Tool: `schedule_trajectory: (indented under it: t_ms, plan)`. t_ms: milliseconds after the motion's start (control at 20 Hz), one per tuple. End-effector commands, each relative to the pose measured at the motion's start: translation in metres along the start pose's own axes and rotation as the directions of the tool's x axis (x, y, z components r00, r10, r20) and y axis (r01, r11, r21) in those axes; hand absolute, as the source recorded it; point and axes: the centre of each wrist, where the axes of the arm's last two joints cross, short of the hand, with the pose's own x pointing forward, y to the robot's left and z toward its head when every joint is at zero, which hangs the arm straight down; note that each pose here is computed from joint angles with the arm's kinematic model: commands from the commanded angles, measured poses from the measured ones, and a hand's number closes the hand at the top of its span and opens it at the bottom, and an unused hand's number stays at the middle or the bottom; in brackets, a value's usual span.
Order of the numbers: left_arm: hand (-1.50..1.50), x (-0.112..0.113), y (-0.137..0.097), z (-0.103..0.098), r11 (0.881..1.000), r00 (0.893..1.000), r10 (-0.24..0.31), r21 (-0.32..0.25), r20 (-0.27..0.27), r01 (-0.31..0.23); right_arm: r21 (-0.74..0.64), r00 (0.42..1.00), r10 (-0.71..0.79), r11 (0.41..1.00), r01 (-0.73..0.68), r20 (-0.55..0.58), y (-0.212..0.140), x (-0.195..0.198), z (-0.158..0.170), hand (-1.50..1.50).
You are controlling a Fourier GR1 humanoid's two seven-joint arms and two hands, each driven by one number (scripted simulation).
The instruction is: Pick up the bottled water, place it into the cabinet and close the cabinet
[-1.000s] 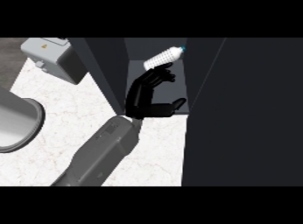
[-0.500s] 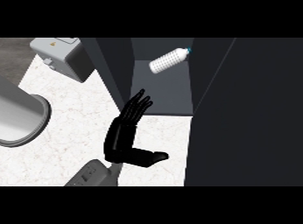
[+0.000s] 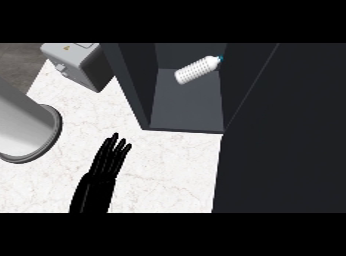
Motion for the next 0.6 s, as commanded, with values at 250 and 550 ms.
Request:
schedule_trajectory:
  t_ms: [250, 550]
  plan:
    - [-1.50, 0.056, 0.061, 0.042, 0.998, 0.996, -0.067, 0.018, 0.066, 0.066, 0.271, 0.977, 0.192, 0.939, -0.210, 0.089, 0.003, 0.046, -0.036, 1.50]
    - [-1.50, 0.088, 0.084, 0.074, 0.999, 0.997, -0.048, -0.022, 0.065, 0.050, 0.244, 0.994, 0.101, 0.964, -0.105, 0.030, 0.015, 0.041, -0.046, 1.50]
